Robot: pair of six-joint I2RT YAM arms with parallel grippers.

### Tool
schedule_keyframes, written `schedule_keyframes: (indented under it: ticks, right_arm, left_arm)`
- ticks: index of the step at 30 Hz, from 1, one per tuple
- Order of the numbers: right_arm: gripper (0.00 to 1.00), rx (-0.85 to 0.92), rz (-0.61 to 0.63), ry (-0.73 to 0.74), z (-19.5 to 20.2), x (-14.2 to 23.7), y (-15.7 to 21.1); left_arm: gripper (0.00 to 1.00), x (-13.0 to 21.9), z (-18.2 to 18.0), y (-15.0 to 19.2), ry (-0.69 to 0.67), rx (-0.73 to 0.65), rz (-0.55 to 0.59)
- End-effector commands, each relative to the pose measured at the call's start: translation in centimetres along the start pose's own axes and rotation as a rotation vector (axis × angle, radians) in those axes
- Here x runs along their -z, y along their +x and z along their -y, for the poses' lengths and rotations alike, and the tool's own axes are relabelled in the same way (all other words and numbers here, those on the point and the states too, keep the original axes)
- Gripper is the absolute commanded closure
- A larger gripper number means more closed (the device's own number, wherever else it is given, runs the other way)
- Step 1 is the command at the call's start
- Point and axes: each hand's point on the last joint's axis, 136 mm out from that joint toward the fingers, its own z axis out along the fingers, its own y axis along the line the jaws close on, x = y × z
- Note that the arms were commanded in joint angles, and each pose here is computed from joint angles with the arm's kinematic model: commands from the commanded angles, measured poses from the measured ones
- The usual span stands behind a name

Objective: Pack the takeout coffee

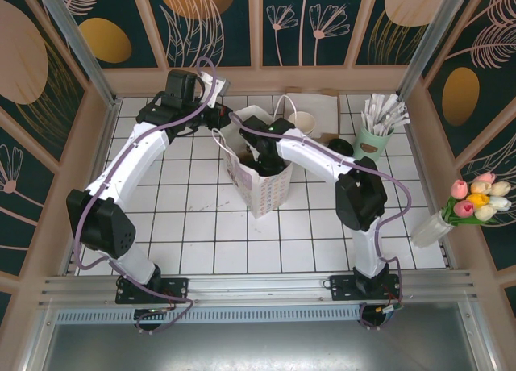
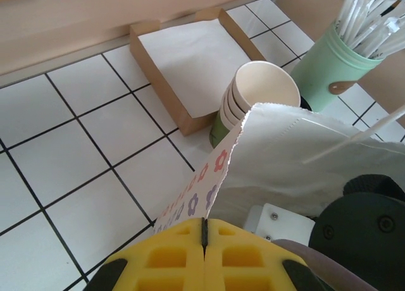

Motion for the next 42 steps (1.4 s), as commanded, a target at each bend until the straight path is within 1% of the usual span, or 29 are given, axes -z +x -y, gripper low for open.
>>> schedule_keyframes:
  ticks: [1,9,15,20,35,37,40,42]
  right_arm:
    - [0.49,0.021,-0.099,0.076,1.1,-3.7,2.1]
    - [0.49,0.029,-0.127,0.089,1.2,-3.5,3.6]
    - [0.49,0.034,-0.082,0.077,0.6,-2.6,2.1]
    - [0.45,0.042,-0.062,0.074,0.3,-2.0,1.4]
    - [0.37,0.043,-0.012,0.073,-0.3,0.4,0.5]
    - [0.34,0.045,-0.007,0.074,-0.3,0.7,0.4]
    - [0.27,0.047,0.010,0.067,-0.6,1.2,0.1]
    - [0.25,0.048,0.026,0.058,-0.9,1.7,-0.2]
  left_arm:
    - [1.00,1.1,-0.3,-0.9,-0.046,-0.002,0.042]
    - [1.00,0.9,-0.6,-1.0,-0.059,0.009,0.042]
    - [1.00,0.9,-0.2,-1.1,-0.033,0.006,0.044]
    - [1.00,1.0,0.3,-1.0,-0.010,0.004,0.043]
    - [1.00,1.1,0.2,-1.2,-0.020,0.000,0.047]
    - [1.00,1.1,0.2,-1.2,-0.020,-0.001,0.047]
    - [1.00,1.1,0.1,-1.2,-0.022,0.001,0.046]
    - [1.00,1.1,0.1,-1.3,-0.023,0.000,0.047]
